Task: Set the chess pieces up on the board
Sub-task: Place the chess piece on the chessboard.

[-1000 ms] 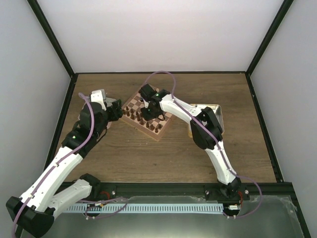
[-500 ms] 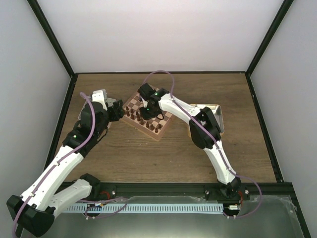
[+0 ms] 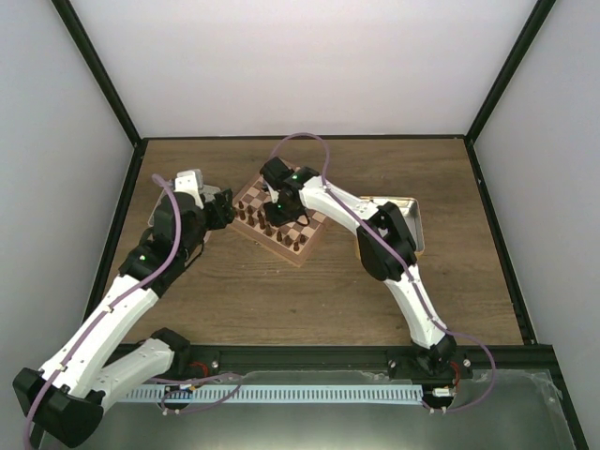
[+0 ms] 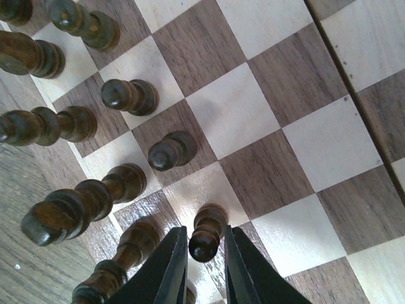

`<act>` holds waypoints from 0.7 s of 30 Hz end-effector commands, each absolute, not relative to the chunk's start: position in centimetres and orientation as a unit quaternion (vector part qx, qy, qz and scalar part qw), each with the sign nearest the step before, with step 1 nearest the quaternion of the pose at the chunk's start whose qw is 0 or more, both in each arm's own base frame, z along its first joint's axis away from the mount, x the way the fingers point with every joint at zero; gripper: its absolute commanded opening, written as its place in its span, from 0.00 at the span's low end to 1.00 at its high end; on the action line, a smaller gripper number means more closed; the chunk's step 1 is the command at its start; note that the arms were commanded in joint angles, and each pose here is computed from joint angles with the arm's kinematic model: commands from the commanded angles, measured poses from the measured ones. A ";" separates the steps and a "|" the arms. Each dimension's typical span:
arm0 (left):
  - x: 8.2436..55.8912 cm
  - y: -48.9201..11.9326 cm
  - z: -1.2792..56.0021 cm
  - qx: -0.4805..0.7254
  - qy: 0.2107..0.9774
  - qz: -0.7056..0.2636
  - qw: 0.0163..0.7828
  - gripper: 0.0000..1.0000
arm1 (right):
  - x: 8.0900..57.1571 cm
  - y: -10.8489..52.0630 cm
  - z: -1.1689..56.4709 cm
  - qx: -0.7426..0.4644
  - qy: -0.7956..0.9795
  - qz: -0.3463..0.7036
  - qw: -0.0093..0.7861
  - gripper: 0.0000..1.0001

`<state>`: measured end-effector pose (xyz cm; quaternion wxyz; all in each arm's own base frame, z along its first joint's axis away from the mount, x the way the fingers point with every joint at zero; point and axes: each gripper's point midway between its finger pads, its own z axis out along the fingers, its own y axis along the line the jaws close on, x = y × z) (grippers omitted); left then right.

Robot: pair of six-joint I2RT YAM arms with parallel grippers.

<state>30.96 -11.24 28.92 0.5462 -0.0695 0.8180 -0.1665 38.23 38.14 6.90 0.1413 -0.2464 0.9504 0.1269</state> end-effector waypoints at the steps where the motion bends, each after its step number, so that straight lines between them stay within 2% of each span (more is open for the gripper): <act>1: 30.9 -11.2 28.5 -0.071 0.820 -0.166 0.542 0.74 | 38.8 39.5 9.4 -0.251 0.942 0.147 0.170 0.20; 8: 30.8 -11.1 28.9 -0.072 0.817 -0.167 0.546 0.74 | 39.6 39.2 12.6 -0.222 0.940 0.153 0.211 0.29; 17: 30.8 -11.3 29.2 -0.070 0.816 -0.173 0.548 0.75 | 40.1 36.9 16.8 -0.170 0.931 0.170 0.274 0.33; 21: 30.8 -11.4 29.1 -0.068 0.816 -0.176 0.547 0.75 | 38.4 37.3 15.2 -0.201 0.929 0.194 0.243 0.39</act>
